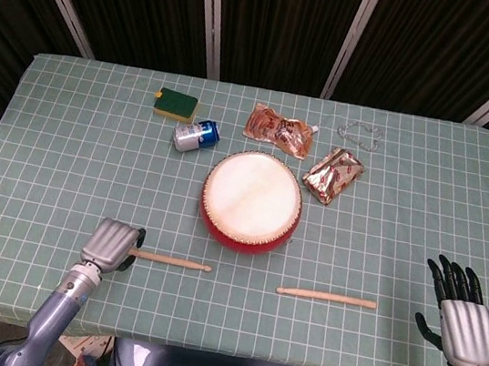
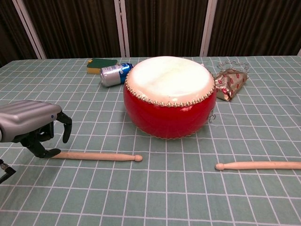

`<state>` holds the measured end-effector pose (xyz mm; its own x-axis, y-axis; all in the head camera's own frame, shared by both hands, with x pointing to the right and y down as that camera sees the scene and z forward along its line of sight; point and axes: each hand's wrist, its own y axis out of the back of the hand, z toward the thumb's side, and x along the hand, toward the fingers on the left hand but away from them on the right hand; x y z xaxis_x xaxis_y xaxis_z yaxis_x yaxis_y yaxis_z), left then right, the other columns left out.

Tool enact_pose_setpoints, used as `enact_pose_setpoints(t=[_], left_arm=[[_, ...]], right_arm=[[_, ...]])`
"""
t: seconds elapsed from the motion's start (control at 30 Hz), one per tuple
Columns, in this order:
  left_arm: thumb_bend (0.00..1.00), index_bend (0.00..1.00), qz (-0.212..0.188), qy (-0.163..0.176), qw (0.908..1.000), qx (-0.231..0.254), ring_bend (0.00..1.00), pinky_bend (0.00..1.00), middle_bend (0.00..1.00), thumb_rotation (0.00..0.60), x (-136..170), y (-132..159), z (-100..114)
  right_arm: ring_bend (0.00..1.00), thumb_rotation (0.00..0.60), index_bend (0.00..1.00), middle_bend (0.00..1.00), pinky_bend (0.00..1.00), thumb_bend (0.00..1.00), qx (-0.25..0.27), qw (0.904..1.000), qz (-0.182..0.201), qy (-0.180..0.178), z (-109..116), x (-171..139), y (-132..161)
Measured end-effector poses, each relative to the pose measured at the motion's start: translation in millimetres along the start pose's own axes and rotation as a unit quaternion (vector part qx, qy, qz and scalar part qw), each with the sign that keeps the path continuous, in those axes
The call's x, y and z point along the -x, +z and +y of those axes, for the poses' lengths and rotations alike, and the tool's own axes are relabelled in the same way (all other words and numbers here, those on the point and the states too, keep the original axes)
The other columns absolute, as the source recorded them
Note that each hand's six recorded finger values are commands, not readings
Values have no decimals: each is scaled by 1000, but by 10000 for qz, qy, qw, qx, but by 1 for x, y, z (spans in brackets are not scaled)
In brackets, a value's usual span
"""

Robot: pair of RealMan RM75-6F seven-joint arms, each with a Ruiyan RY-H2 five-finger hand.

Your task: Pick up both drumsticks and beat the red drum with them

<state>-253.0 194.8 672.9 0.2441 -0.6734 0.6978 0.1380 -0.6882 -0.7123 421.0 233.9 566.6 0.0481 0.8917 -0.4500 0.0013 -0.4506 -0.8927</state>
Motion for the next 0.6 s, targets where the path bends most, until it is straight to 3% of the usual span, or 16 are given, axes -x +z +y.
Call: enact_pose_setpoints(t=[0.6], left_arm=[[313, 481, 266, -63, 9995, -126, 1000, 1000, 1000, 600, -17, 5, -22]], right_arm=[[0, 600, 0, 0, 0, 329, 77, 10000, 0, 14, 0, 0, 1]])
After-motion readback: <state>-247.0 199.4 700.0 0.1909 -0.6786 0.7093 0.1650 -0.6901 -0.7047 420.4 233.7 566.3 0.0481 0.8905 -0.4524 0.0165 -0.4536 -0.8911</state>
